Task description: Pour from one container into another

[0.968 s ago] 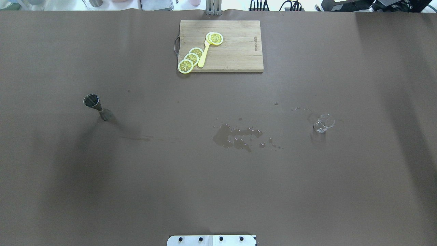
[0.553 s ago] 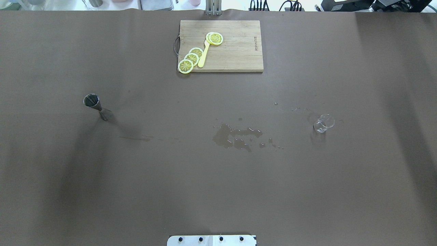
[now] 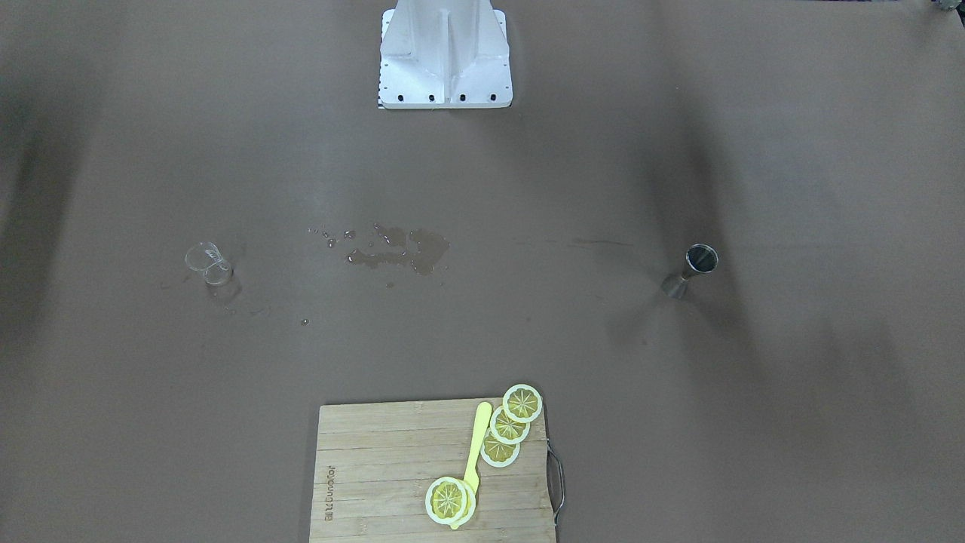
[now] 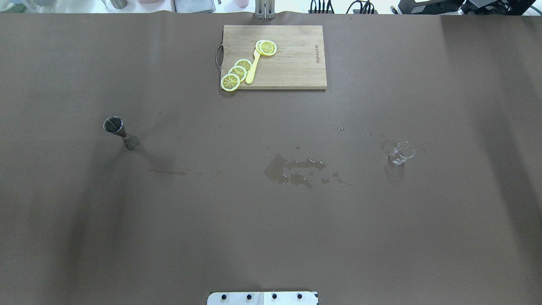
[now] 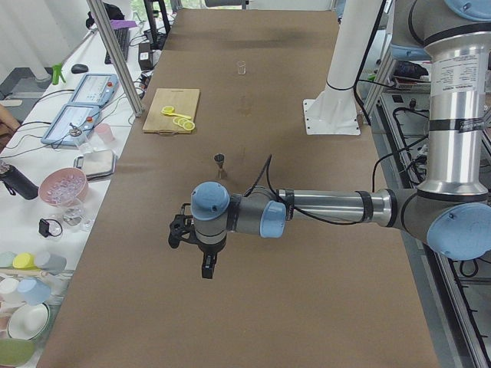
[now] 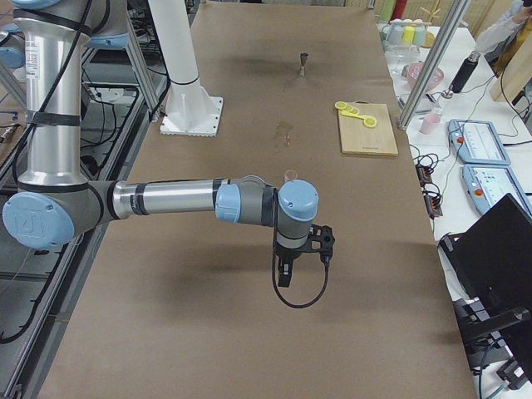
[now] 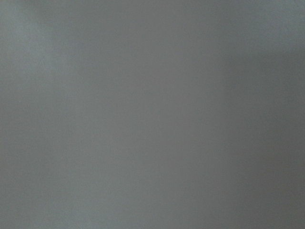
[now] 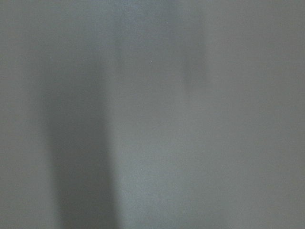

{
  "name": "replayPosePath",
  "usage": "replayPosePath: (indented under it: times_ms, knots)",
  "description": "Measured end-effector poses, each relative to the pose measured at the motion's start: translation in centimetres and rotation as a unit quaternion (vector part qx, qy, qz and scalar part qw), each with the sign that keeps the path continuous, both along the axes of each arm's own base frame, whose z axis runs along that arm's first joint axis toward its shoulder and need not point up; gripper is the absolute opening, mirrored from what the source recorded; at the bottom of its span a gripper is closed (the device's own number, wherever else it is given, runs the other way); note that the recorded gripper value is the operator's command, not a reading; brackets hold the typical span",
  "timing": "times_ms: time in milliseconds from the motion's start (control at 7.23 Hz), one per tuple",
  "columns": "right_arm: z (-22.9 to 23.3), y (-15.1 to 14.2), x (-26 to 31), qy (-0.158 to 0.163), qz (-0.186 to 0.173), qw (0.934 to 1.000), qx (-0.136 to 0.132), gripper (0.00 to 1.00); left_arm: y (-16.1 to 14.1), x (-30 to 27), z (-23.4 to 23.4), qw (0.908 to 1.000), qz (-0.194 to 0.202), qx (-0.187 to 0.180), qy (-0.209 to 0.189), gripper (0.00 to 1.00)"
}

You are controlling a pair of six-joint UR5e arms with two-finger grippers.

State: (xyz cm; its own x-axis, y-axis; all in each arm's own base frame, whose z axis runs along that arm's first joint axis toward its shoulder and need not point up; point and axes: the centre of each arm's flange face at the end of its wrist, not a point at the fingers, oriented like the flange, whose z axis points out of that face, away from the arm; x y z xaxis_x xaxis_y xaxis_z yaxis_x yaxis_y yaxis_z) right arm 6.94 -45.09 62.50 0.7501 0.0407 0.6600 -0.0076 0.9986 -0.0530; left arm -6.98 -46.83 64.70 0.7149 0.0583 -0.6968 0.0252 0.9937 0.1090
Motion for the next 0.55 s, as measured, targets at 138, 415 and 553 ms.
replayPosePath:
  times_ms: [138, 415, 553]
  knots:
    - [-0.05, -0.02, 0.0, 0.0, 0.0, 1.0, 0.001, 1.0, 0.45, -0.08, 0.36, 1.0, -0.001, -0.004, 0.002, 0.99]
    - [-0.14, -0.09, 0.0, 0.0, 0.0, 1.0, 0.002, 1.0, 0.75, -0.08, 0.56, 1.0, -0.001, -0.007, 0.005, 0.99]
    - [-0.16, -0.1, 0.0, 0.0, -0.001, 1.0, 0.002, 1.0, 0.76, -0.07, 0.53, 1.0, -0.002, -0.008, 0.005, 0.99]
